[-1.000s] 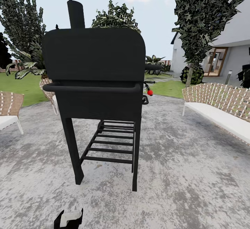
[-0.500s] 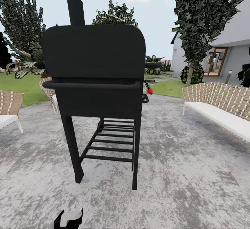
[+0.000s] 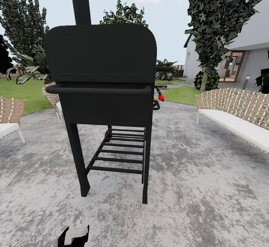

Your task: In the garden, pick up the pesticide atomizer on the floor and spray pesticide onto both trees until each tree trunk is fully covered.

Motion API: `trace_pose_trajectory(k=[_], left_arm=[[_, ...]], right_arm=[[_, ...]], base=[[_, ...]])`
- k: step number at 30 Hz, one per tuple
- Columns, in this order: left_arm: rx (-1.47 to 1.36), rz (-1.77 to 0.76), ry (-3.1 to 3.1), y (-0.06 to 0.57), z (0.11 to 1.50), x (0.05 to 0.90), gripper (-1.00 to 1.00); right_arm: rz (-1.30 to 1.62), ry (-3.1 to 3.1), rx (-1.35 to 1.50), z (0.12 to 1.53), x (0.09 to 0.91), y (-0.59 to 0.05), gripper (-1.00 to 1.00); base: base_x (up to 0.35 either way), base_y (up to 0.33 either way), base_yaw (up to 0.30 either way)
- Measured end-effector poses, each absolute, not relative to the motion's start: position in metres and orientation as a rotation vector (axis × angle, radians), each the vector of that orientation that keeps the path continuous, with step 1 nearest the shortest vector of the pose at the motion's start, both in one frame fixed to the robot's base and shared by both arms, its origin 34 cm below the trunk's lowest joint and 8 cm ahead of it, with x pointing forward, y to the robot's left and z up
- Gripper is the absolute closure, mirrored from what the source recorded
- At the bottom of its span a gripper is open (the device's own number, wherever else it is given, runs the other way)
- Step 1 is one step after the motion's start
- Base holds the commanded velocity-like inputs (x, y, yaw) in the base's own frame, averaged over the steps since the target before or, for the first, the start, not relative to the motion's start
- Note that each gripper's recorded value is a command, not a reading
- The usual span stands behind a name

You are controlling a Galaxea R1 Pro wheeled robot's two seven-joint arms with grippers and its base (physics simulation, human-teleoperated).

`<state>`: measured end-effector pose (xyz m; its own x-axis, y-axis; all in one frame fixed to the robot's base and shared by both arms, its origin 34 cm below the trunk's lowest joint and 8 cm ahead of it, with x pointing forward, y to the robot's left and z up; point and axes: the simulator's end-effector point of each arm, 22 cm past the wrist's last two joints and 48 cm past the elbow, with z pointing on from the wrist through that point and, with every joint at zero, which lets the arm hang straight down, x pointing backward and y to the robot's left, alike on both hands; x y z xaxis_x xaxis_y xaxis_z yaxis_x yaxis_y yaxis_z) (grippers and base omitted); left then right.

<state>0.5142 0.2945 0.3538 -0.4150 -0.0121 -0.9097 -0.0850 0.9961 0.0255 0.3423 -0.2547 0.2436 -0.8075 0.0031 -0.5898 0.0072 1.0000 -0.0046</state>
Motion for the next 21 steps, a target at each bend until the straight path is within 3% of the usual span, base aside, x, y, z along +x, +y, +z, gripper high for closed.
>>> trace_pose_trajectory(k=[21], left_arm=[[-0.068,0.080,1.998,0.2941,0.3494,0.5132,-1.00]], right_arm=[[-0.011,2.510,0.007,0.2392,0.3414,-0.2558,-1.00]], base=[[0.000,0.000,0.000]])
